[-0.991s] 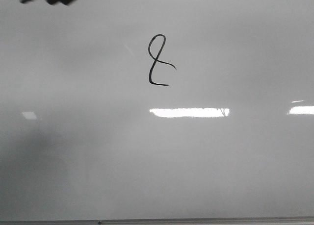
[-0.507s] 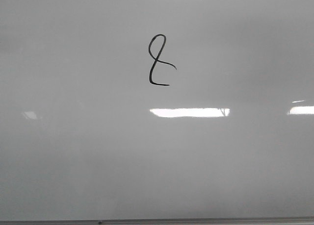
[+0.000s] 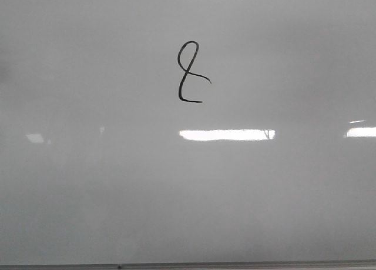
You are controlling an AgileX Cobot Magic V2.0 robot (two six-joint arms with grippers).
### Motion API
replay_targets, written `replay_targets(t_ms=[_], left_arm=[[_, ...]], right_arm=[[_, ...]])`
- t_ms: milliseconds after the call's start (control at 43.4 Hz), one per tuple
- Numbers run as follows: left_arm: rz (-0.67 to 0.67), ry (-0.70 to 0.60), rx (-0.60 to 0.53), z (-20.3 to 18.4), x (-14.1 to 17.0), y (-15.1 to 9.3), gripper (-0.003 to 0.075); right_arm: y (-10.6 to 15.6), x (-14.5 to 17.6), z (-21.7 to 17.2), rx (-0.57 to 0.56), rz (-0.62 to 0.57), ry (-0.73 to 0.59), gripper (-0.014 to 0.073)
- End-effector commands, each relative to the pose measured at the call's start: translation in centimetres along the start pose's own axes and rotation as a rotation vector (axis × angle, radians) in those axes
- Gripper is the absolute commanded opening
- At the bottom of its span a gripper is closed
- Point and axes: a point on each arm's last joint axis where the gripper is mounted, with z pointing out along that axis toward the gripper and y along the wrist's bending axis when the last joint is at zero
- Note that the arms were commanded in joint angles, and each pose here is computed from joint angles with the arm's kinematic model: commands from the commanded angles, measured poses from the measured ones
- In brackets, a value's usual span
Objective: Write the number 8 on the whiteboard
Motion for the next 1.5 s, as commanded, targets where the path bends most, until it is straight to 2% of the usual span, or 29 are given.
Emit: replay_targets(t_ms=[0, 300, 392, 599, 737, 899, 1060, 1221, 1475], left_arm=[[-0.018, -0.115, 0.016, -0.2, -1.7, -0.1, 0.0043], [-0.012, -0.101, 0.022, 1.7, -1.6, -0.3, 0.0269], [-0.012, -0.105, 0.023, 1.8, -1.6, -0.3, 0.0307], [0.007, -0.061, -0.004, 0.7, -1.9, 0.0, 0.0327], [0.028, -0.064, -0.028, -2.3, -2.3, 0.3, 0.0324], [0.070, -0.158, -0.007, -7.4, -2.2, -0.4, 0.0324], [0.150, -0.216, 0.062, -12.2, -1.0, -2.1, 0.0324], [0.236, -0.235, 0.175, -16.6, 1.7, -3.6, 0.0324], [0.363, -0.321, 0.475, -21.6, 4.7, -5.6, 0.0324]], right_arm=[[-0.4, -1.0, -1.0, 0.043, -0.001, -0.088, 0.0500], [-0.4, -1.0, -1.0, 0.043, -0.001, -0.088, 0.0500], [-0.4, -1.0, -1.0, 0.043, -0.001, -0.088, 0.0500], [-0.4, -0.9, -0.9, 0.036, 0.026, -0.073, 0.0500], [-0.6, -0.5, -0.9, 0.057, 0.159, -0.036, 0.0500], [-0.9, 0.1, -1.5, 0.118, 0.295, -0.026, 0.0500], [-0.4, 0.9, -3.4, 0.134, 0.296, -0.103, 0.0500], [0.4, 2.8, -5.0, 0.147, 0.293, -0.172, 0.0500], [1.4, 5.3, -6.2, 0.162, 0.287, -0.242, 0.0500]])
